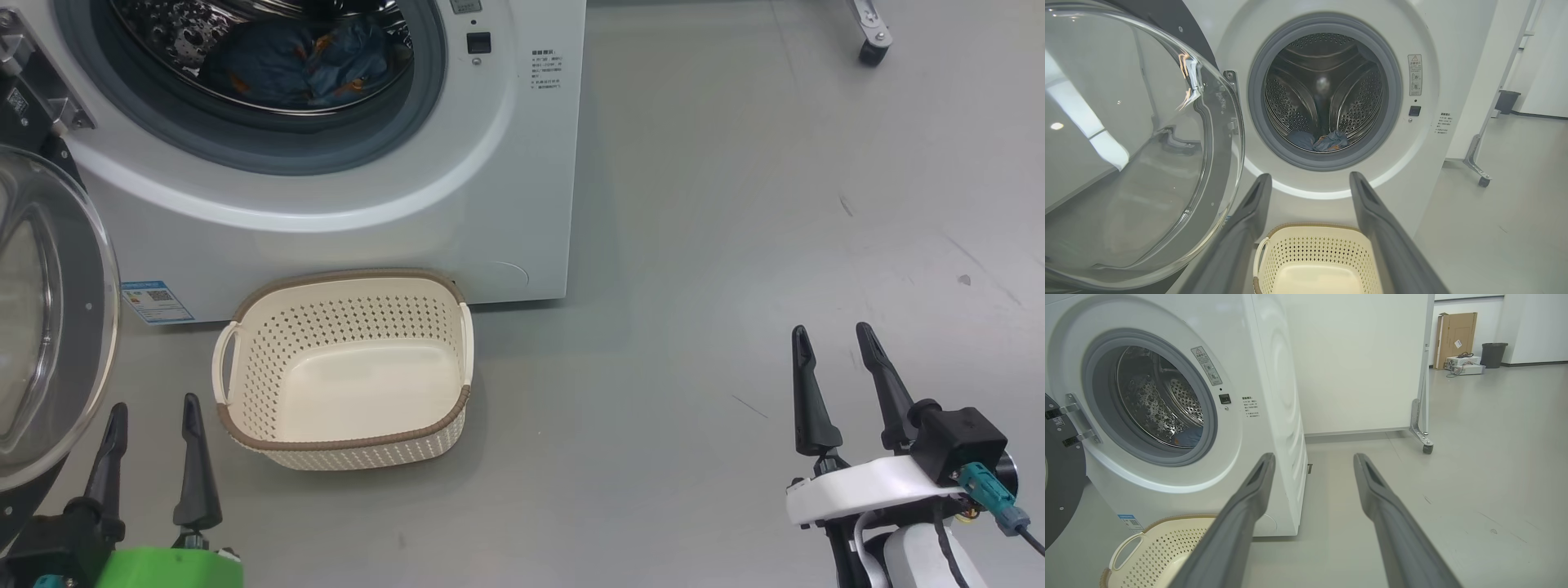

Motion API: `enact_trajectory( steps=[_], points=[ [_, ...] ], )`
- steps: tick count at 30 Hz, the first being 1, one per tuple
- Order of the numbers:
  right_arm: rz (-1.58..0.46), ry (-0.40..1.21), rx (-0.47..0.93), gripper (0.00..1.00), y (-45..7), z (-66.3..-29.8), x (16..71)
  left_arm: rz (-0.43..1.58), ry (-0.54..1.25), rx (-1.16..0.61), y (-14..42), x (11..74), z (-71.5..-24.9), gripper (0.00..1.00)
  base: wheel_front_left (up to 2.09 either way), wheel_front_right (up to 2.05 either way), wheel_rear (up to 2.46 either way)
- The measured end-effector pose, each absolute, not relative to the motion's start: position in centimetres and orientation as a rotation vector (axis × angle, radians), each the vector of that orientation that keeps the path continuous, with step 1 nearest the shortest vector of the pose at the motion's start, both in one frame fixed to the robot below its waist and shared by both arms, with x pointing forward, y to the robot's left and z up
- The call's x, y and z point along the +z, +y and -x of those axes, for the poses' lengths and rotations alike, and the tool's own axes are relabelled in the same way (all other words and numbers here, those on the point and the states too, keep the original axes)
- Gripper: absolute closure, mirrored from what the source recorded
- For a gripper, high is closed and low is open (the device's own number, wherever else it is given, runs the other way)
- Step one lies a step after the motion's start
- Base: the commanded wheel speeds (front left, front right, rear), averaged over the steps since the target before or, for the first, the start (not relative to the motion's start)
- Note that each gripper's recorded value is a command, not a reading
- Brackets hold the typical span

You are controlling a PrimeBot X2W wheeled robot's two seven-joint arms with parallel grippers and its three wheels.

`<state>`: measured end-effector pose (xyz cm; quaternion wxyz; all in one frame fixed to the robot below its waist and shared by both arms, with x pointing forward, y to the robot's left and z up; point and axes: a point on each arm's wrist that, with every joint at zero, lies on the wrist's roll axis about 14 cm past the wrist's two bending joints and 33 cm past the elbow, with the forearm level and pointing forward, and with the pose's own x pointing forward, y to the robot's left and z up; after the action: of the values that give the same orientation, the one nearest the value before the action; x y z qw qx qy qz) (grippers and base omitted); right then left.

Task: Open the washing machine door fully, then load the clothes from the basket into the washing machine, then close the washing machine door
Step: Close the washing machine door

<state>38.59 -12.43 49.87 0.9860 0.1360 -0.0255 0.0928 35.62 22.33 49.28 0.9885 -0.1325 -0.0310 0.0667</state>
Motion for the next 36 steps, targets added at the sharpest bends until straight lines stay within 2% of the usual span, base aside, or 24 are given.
enact_trajectory(
  steps=[17, 36],
  points=[
    [-0.258, -0.075, 0.237, 0.00, -10.9, -38.9, 50.8, 0.266, -0.060, 0.150, 22.8, 49.2, -33.9, 0.00, 0.00, 0.00, 0.00],
    [-0.274, -0.064, 0.407, 0.00, -5.1, -39.2, 51.1, 0.319, -0.074, 0.328, 27.1, 48.8, -29.4, 0.00, 0.00, 0.00, 0.00]
  ],
)
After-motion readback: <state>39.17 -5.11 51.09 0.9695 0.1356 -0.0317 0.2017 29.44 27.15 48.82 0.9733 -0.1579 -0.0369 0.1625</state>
